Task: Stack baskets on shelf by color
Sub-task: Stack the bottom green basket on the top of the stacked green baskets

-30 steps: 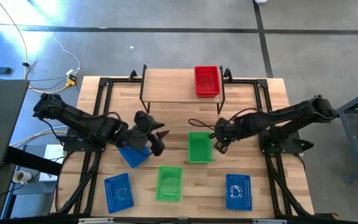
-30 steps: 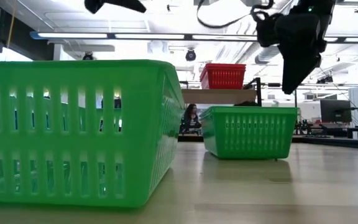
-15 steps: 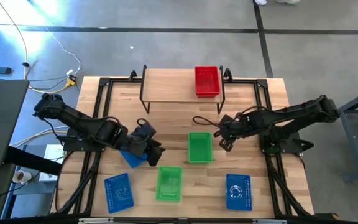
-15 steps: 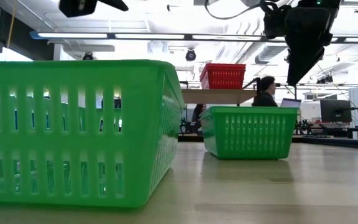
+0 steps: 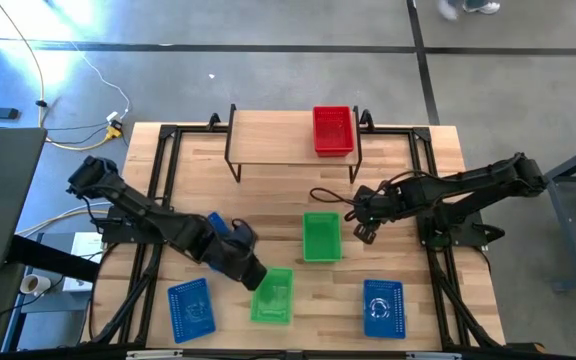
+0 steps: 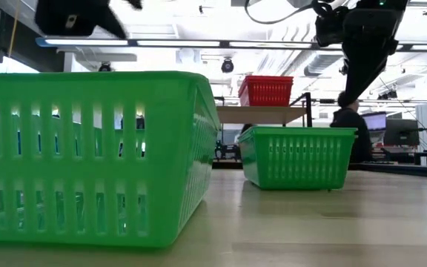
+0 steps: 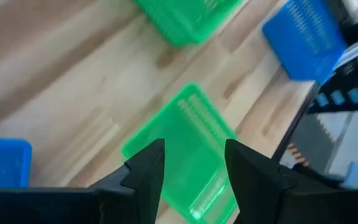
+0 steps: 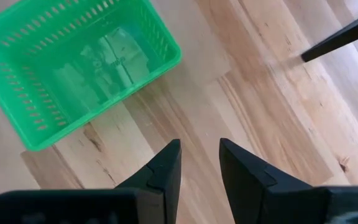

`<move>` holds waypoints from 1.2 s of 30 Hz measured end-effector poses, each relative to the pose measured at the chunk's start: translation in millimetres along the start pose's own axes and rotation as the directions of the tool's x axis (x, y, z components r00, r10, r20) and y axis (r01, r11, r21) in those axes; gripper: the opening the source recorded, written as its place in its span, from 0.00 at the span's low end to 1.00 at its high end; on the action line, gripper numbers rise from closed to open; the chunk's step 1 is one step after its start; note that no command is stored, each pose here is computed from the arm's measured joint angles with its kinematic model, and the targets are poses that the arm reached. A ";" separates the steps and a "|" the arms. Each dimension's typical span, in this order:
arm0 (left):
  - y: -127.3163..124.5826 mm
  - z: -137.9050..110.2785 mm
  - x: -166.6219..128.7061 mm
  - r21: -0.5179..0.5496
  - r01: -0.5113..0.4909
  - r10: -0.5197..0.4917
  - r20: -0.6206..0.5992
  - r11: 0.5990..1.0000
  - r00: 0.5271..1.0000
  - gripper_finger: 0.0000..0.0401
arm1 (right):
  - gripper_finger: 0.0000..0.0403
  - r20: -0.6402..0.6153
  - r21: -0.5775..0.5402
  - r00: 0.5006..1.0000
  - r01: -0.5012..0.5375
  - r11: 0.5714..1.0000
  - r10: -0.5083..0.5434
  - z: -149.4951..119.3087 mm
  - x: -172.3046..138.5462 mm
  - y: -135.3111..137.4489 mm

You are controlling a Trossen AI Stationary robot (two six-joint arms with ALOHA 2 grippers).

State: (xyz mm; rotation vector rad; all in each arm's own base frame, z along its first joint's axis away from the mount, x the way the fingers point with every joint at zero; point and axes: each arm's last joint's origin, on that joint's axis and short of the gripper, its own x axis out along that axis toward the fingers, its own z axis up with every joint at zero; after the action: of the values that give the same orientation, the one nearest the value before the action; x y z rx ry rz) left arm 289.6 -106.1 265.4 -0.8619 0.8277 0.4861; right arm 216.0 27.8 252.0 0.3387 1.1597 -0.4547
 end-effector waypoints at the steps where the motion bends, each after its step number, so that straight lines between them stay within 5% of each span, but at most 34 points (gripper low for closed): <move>1: -0.4 -2.7 3.9 -0.004 -0.008 0.008 -0.016 1.000 1.000 0.40 | 0.24 -0.004 -0.004 1.000 -0.004 1.000 0.004 -0.1 0.0 0.1; 14: 0.3 -31.9 36.2 -0.055 -0.115 0.101 -0.203 0.992 0.974 0.40 | 0.24 -0.003 -0.011 1.000 -0.013 1.000 0.013 0.2 0.0 0.6; 36: 5.5 -52.4 82.4 -0.056 -0.224 0.204 -0.247 0.973 0.947 0.40 | 0.24 -0.005 -0.005 1.000 -0.029 1.000 0.029 0.6 0.0 1.4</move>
State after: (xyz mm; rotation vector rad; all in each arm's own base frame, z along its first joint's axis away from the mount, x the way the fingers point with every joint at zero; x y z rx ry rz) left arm 312.5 -141.5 177.2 -0.9236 1.1379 0.6183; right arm 217.2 28.8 252.3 0.3520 1.1587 -0.4257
